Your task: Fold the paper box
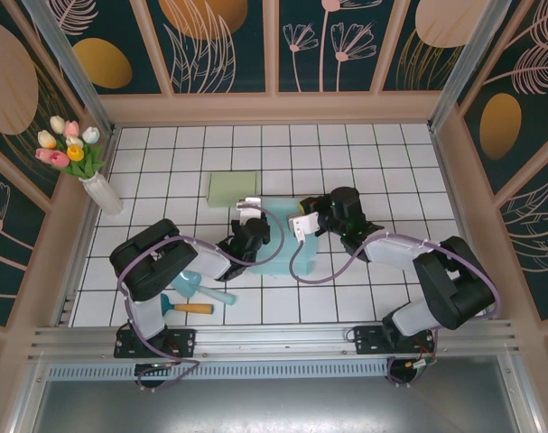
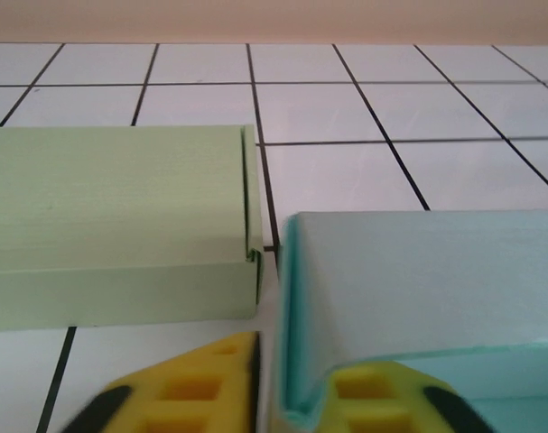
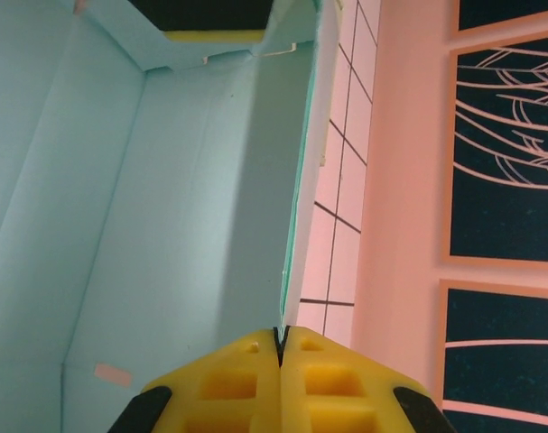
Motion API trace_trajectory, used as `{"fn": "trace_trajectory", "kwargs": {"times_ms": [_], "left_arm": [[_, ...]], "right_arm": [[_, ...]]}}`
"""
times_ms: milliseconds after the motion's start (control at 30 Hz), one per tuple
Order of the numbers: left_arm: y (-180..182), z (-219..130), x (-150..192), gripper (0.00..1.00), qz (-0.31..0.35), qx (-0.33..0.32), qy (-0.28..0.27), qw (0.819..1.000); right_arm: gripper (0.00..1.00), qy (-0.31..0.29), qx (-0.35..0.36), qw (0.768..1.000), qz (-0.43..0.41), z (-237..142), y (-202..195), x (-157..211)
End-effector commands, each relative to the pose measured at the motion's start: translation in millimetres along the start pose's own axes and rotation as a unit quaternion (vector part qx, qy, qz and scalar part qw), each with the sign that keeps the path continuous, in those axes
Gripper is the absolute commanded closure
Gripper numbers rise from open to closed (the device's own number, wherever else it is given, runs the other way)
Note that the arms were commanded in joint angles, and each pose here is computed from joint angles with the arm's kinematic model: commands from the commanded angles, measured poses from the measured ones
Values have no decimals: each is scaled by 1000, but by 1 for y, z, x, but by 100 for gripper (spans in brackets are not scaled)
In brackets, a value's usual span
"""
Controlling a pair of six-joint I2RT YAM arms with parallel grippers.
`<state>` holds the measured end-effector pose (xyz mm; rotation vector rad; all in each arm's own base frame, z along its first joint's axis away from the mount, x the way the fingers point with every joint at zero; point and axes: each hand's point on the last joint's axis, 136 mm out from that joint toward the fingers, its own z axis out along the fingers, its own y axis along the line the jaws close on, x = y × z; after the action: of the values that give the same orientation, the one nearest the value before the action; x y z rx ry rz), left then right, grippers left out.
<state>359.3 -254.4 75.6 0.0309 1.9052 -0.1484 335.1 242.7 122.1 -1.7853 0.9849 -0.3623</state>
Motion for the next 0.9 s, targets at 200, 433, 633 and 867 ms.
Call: {"fn": "trace_trajectory", "kwargs": {"times_ms": [200,433,633,867], "left_arm": [[23,8,7,59,-18,-20,22,999],[24,11,20,53,-18,-23,31,999],[3,8,10,47,-22,24,24,999],[-4,12,8,67,-1,14,16,1000]], "right_arm": [[100,19,-46,998,32,0,26,13],[100,21,-52,998,32,0,29,12],[100,19,-57,998,23,1,33,10],[100,17,-53,998,27,1,32,9]]}}
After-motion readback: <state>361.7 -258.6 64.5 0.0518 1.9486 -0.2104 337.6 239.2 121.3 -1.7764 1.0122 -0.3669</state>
